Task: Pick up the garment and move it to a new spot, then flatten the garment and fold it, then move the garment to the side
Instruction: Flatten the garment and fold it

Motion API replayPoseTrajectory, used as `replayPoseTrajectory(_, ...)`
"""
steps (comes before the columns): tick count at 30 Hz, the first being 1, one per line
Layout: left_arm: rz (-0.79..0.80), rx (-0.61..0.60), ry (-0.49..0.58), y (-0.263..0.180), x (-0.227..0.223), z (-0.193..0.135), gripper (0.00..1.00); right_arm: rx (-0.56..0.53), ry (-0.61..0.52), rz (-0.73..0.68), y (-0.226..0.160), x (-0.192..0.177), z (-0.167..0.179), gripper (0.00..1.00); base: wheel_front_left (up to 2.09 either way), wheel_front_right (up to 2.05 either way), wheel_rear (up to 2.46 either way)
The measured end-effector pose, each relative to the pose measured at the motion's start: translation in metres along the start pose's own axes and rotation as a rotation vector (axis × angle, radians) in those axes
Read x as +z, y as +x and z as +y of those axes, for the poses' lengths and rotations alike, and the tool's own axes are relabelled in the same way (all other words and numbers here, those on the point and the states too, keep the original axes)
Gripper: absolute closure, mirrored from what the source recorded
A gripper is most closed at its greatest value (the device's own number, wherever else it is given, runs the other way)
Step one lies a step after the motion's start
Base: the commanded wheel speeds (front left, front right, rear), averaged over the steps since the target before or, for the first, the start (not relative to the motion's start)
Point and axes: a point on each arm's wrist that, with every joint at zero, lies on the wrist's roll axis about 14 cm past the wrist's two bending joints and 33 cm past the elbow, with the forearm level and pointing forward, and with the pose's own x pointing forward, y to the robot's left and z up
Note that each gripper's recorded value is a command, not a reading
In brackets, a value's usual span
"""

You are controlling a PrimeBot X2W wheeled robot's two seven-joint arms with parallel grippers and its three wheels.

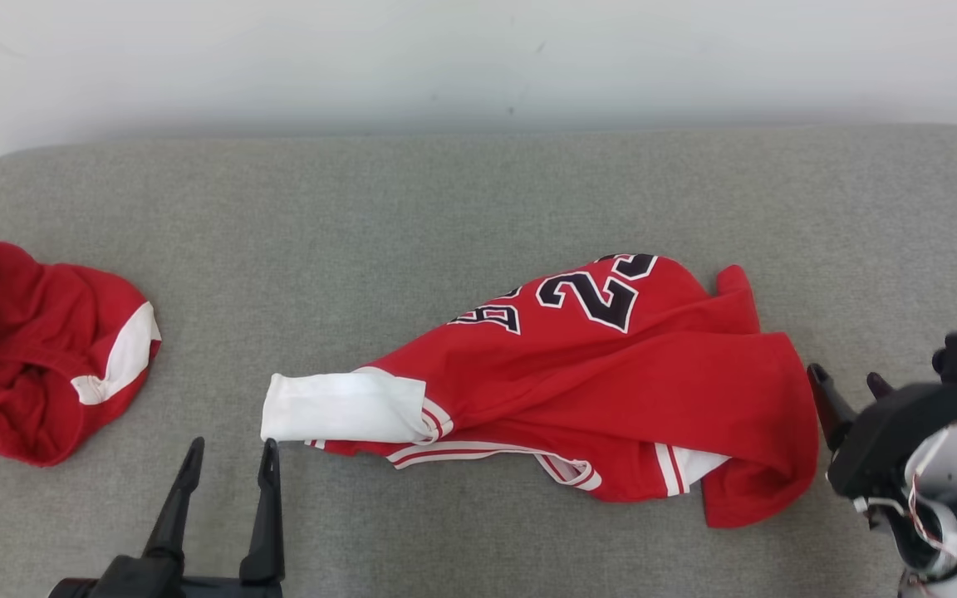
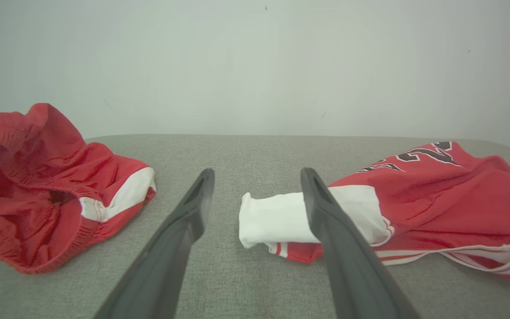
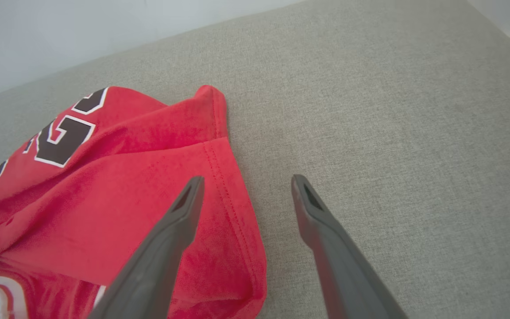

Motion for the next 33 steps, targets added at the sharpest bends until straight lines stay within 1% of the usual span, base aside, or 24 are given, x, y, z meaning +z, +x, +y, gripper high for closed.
replayPoseTrajectory(4, 0.023, -0.011, -0.006, 0.002, -0.009, -0.002, 0.00, 0.004, 0.012, 0.080, 0.016, -0.001, 0.003, 0.00, 0.00, 0.00, 0.00)
replayPoseTrajectory(8, 0.038, -0.009, -0.004, 0.004, -0.015, 0.000, 0.00, -0.006, 0.028, 0.170, 0.030, -0.014, 0.002, 0.00, 0.00, 0.00, 0.00)
replayPoseTrajectory(14, 0.060, 0.000, -0.004, 0.004, -0.023, 0.005, 0.00, 0.023, 0.056, 0.271, 0.040, -0.033, 0.014, 0.00, 0.00, 0.00, 0.00)
replayPoseTrajectory(15, 0.062, 0.003, -0.003, 0.004, -0.023, 0.006, 0.00, 0.029, 0.059, 0.282, 0.040, -0.035, 0.016, 0.52, 0.00, 0.00, 0.00)
replayPoseTrajectory(16, 0.063, 0.002, -0.005, 0.004, -0.024, 0.006, 0.00, 0.033, 0.059, 0.283, 0.040, -0.035, 0.017, 0.67, 0.00, 0.00, 0.00)
replayPoseTrajectory(17, 0.065, 0.002, -0.006, 0.004, -0.025, 0.006, 0.00, 0.034, 0.055, 0.279, 0.040, -0.034, 0.018, 1.00, 0.00, 0.00, 0.00)
replayPoseTrajectory(22, 0.069, -0.005, -0.004, 0.005, -0.026, 0.004, 0.00, 0.044, 0.049, 0.289, 0.035, -0.034, 0.020, 1.00, 0.00, 0.00, 0.00)
replayPoseTrajectory(26, 0.071, -0.010, -0.009, 0.005, -0.027, 0.002, 0.00, 0.037, 0.065, 0.254, 0.031, -0.026, 0.015, 1.00, 0.00, 0.00, 0.00)
replayPoseTrajectory(27, 0.073, -0.011, -0.009, 0.005, -0.028, 0.002, 0.00, 0.035, 0.068, 0.239, 0.031, -0.023, 0.014, 0.45, 0.00, 0.00, 0.00)
replayPoseTrajectory(28, 0.074, -0.014, -0.010, 0.005, -0.029, 0.002, 0.00, 0.034, 0.074, 0.236, 0.031, -0.021, 0.013, 0.00, 0.00, 0.00, 0.00)
replayPoseTrajectory(30, 0.077, -0.016, -0.008, 0.005, -0.030, 0.002, 0.00, 0.042, 0.090, 0.250, 0.030, -0.021, 0.014, 0.00, 0.00, 0.00, 0.00)
replayPoseTrajectory(33, 0.082, -0.017, -0.005, 0.007, -0.031, 0.002, 0.00, 0.053, 0.087, 0.311, 0.029, -0.026, 0.015, 0.00, 0.00, 0.00, 0.00)
